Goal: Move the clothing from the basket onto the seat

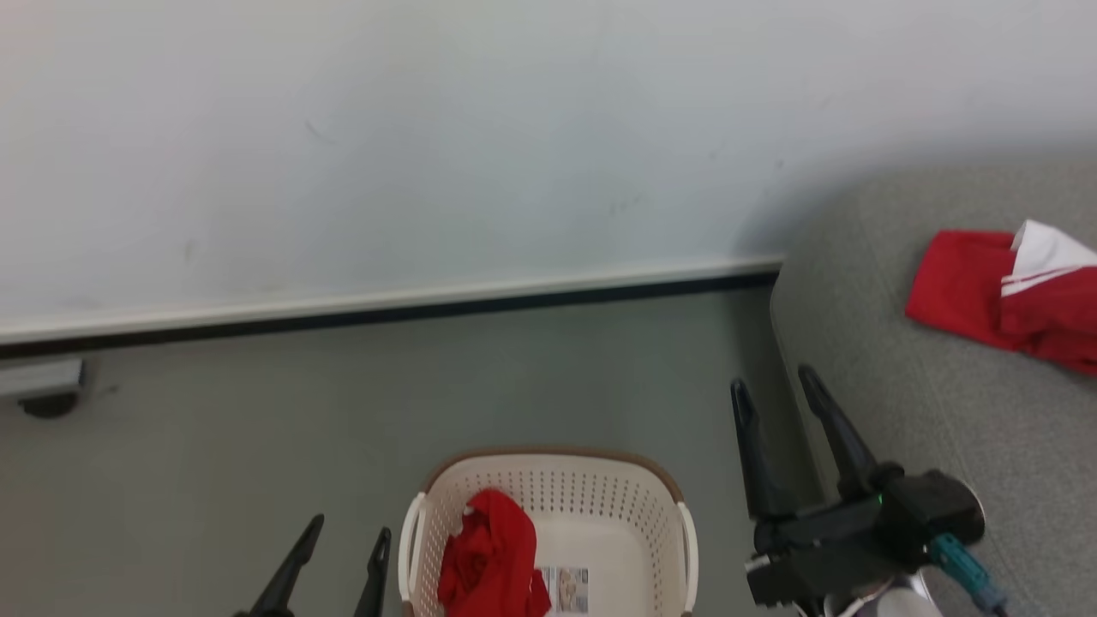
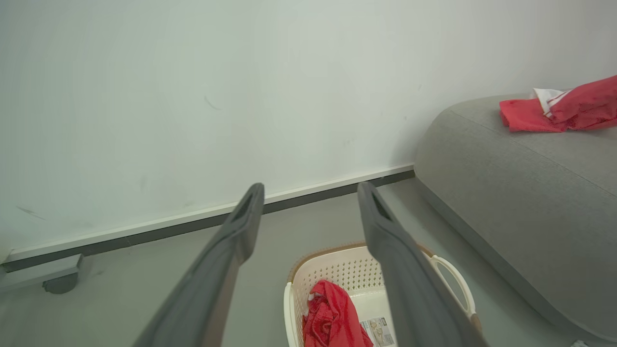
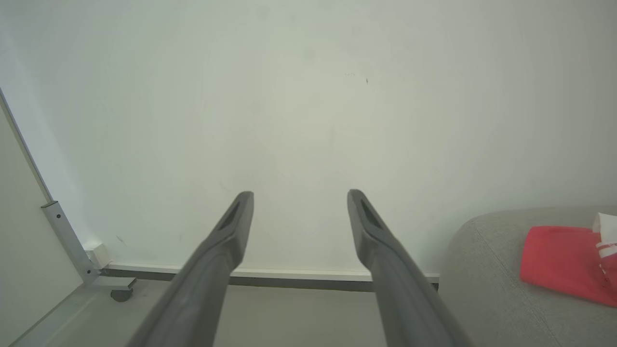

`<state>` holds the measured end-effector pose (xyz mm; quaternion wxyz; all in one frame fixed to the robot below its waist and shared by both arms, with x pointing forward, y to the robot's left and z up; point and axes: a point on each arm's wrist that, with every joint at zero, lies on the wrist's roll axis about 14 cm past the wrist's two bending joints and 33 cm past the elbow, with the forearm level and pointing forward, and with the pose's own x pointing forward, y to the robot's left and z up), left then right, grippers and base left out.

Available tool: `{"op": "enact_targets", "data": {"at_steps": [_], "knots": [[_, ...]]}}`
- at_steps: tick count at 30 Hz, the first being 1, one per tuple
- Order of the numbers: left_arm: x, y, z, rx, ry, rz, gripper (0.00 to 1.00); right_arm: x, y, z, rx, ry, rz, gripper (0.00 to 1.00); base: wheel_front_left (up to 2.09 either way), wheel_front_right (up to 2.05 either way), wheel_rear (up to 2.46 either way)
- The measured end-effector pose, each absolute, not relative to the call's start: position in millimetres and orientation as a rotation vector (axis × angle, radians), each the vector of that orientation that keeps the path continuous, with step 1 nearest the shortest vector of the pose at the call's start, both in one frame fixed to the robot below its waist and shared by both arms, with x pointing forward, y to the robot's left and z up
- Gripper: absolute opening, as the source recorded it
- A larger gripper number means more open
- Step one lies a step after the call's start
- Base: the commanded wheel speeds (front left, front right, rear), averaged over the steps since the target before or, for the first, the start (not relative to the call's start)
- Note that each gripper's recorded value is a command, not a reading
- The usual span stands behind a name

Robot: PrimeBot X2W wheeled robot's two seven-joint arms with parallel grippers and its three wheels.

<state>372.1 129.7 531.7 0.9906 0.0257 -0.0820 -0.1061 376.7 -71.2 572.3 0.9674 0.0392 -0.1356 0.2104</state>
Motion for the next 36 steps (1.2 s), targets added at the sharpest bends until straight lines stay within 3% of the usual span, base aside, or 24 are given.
{"op": "enact_targets", "data": {"at_steps": [14, 21, 36], "knots": [[454, 113, 427, 0.108, 0.119, -0.383, 1.0, 456, -57, 605, 0.059, -0.42, 0.467, 1.0, 0.0, 0.0, 0.0], [486, 83, 366, 0.087, 0.284, -0.483, 1.0, 491, -65, 581, 0.058, -0.398, 0.439, 1.0, 0.0, 0.0, 0.0], [506, 33, 233, 0.363, 0.527, -0.794, 1.0, 539, -83, 514, 0.087, -0.309, 0.399, 1.0, 0.0, 0.0, 0.0]]}}
